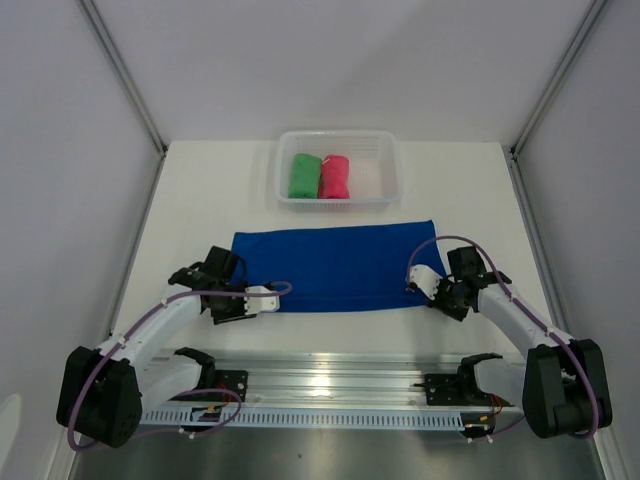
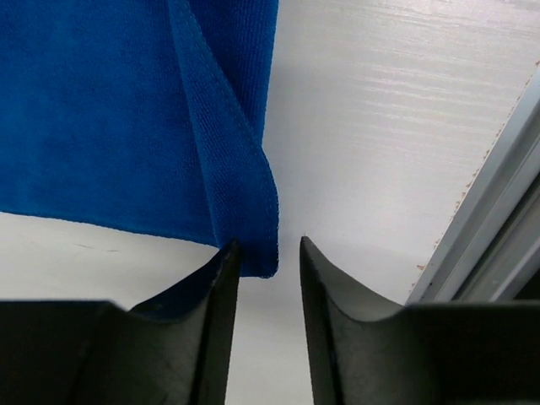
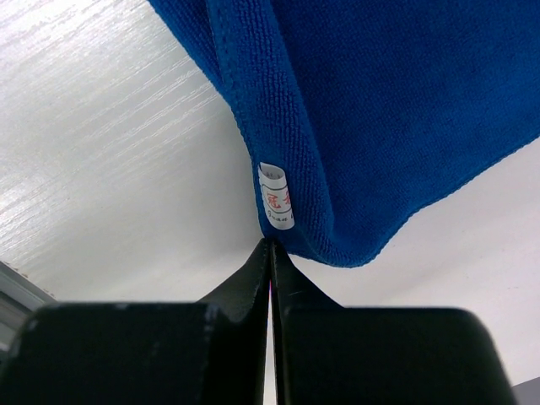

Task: Roll the towels
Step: Fold the towel

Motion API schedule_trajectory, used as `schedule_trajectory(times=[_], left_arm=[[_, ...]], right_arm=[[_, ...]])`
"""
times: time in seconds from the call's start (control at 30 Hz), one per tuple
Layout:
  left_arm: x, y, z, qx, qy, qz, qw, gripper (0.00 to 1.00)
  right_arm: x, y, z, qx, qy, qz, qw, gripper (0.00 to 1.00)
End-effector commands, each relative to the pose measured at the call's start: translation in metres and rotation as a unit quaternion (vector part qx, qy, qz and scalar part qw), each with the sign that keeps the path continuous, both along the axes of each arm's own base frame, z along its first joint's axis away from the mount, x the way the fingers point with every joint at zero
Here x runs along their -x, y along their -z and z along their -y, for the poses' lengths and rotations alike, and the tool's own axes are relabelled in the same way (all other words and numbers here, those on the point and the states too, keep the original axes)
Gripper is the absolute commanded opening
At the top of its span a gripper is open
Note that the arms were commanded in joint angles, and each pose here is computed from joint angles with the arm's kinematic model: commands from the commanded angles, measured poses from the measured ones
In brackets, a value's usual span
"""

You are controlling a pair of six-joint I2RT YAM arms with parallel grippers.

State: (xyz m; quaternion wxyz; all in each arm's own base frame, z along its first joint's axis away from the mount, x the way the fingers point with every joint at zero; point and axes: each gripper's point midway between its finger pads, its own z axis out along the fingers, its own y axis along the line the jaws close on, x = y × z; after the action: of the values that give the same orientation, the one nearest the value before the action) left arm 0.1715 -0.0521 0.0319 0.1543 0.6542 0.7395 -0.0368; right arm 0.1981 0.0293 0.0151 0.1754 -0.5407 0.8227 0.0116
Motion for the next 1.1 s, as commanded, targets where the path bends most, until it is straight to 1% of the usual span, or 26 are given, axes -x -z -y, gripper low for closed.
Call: schedule_trajectory(times=[0.0, 0.1, 0.23, 0.3, 0.33, 0.37, 0.4, 0.5, 0.67, 0.73, 0.77, 0.83, 0.87, 0.9, 0.97, 1.03, 1.07], left_arm=[[-0.012, -0.008, -0.002, -0.009, 0.009, 0.026, 1.000, 0.40], [-0.020, -0.020, 0.003, 0.001, 0.012, 0.037, 0.999, 0.45], [-0.017, -0.023, 0.010, 0.007, 0.041, 0.029, 0.999, 0.48], [-0.020, -0.012, 0.005, -0.013, 0.055, 0.039, 0.998, 0.48], [-0.012, 0.000, 0.001, -0.025, 0.063, 0.030, 0.997, 0.48], [-0.017, 0.000, 0.000, -0.031, 0.065, 0.040, 0.997, 0.48], [-0.015, 0.003, -0.001, -0.033, 0.068, 0.034, 0.997, 0.48], [-0.008, 0.003, 0.003, -0.022, 0.074, 0.015, 0.997, 0.48], [-0.001, 0.002, 0.007, -0.013, 0.082, 0.001, 0.997, 0.47], [-0.001, 0.003, 0.009, -0.010, 0.081, 0.002, 0.997, 0.44], [-0.002, 0.002, 0.010, -0.008, 0.081, 0.005, 0.997, 0.37], [-0.003, 0.005, 0.010, -0.008, 0.077, 0.008, 0.997, 0.27], [-0.006, 0.006, 0.011, -0.008, 0.076, 0.015, 0.997, 0.20], [-0.006, 0.009, 0.009, -0.012, 0.075, 0.016, 0.997, 0.16], [-0.010, 0.013, 0.005, -0.024, 0.071, 0.025, 0.997, 0.10], [-0.007, 0.016, 0.003, -0.030, 0.069, 0.017, 0.997, 0.08], [-0.005, 0.018, 0.002, -0.030, 0.068, 0.014, 0.997, 0.05]], right_arm=[[0.001, -0.006, 0.001, 0.008, -0.013, 0.002, 1.000, 0.00], [0.002, -0.006, 0.001, 0.007, -0.014, 0.001, 1.000, 0.00], [0.002, -0.006, 0.002, 0.010, -0.017, 0.002, 1.000, 0.00], [0.001, -0.006, 0.002, 0.009, -0.016, 0.004, 1.000, 0.00], [0.001, -0.007, 0.001, 0.009, -0.017, 0.005, 1.000, 0.00], [0.001, -0.007, 0.001, 0.008, -0.017, 0.005, 1.000, 0.00], [0.002, -0.007, 0.001, 0.008, -0.017, 0.004, 1.000, 0.00], [0.002, -0.007, 0.002, 0.009, -0.017, 0.004, 1.000, 0.00], [0.004, -0.007, 0.003, 0.011, -0.019, 0.002, 1.000, 0.00], [0.005, -0.007, 0.003, 0.012, -0.019, 0.000, 1.000, 0.00], [0.004, -0.008, 0.003, 0.012, -0.019, 0.000, 1.000, 0.00], [0.004, -0.008, 0.003, 0.011, -0.018, 0.001, 1.000, 0.00], [0.004, -0.008, 0.002, 0.011, -0.019, 0.001, 1.000, 0.00], [0.004, -0.008, 0.003, 0.011, -0.018, 0.001, 1.000, 0.00], [0.005, -0.008, 0.003, 0.011, -0.020, -0.001, 1.000, 0.00], [0.004, -0.008, 0.002, 0.011, -0.021, 0.000, 1.000, 0.00], [0.005, -0.008, 0.003, 0.012, -0.021, -0.002, 1.000, 0.00]])
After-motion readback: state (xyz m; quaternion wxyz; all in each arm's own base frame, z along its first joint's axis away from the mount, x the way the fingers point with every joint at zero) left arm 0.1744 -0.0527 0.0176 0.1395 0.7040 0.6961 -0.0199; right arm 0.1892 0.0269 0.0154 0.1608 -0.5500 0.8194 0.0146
